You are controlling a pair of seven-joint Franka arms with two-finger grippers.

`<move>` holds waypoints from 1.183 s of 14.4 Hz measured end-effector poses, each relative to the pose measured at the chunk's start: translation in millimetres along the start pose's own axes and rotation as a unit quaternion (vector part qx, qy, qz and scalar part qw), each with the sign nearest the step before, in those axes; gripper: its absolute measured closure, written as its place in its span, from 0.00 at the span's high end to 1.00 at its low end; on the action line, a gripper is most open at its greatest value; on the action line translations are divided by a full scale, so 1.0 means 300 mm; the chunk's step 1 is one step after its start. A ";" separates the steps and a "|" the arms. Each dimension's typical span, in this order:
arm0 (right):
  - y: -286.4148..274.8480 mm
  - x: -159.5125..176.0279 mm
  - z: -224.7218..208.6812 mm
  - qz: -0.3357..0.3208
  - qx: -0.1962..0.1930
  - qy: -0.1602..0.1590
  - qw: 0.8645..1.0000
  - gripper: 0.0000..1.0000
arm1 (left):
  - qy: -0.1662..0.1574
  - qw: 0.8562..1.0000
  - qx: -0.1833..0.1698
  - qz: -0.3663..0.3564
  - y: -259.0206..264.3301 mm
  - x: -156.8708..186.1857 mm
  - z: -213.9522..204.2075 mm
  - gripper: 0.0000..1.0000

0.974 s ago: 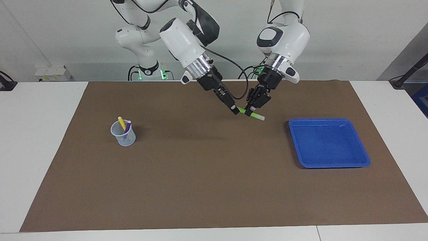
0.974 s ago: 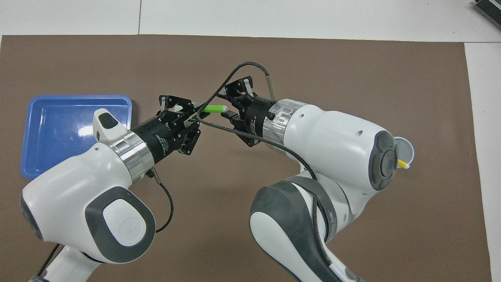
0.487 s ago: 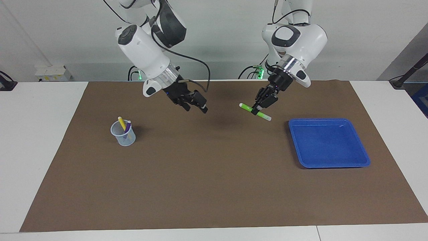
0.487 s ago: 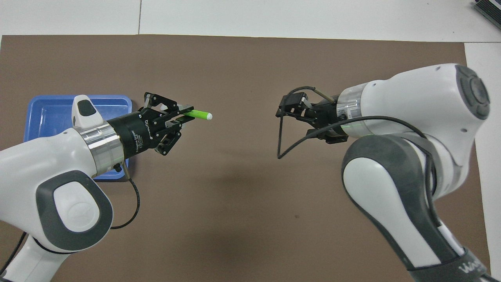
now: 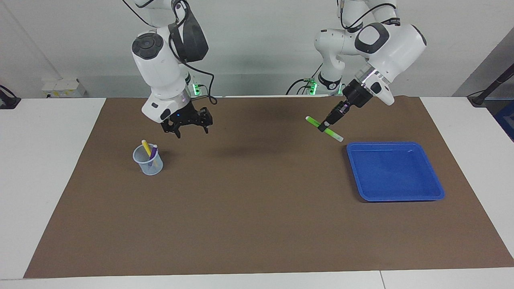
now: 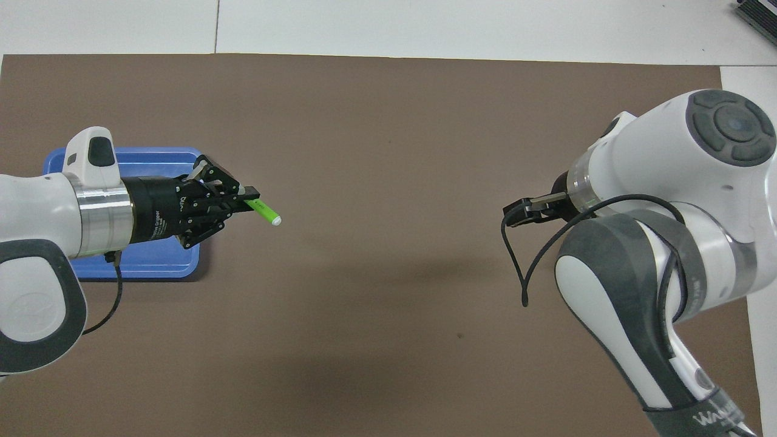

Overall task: Right arm passes pens to left for tray arrangement
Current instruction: 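Carry the pen to the tray with the left gripper while the right gripper returns, then lower the green pen into the blue tray and open the left gripper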

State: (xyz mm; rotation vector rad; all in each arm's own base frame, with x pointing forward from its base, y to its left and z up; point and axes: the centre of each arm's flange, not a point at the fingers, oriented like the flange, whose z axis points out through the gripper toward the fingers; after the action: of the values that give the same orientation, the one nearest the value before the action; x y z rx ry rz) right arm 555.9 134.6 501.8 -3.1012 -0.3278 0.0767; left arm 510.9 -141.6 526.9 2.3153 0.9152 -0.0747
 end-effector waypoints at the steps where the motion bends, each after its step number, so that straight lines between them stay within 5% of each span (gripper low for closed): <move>1: 0.063 -0.018 0.021 -0.024 -0.008 -0.008 1.000 1.00 | -0.002 0.999 0.022 0.030 -0.023 0.017 -0.010 0.17; 6: 0.355 -0.116 0.171 -0.095 -0.026 -0.022 0.995 1.00 | -0.007 0.981 0.106 0.163 -0.117 0.107 -0.092 0.17; 13: 0.531 -0.218 0.295 -0.156 -0.024 -0.040 0.987 0.99 | -0.008 0.936 0.196 0.293 -0.214 0.218 -0.080 0.17; 17: 0.526 -0.254 0.344 -0.159 -0.026 -0.037 0.986 0.90 | -0.021 0.918 0.231 0.321 -0.281 0.306 -0.041 0.17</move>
State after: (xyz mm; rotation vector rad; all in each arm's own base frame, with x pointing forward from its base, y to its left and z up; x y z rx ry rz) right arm 508.9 -33.9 397.9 -3.0546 -0.8322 0.1808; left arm 525.0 -33.2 465.8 2.9273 0.0699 -0.0650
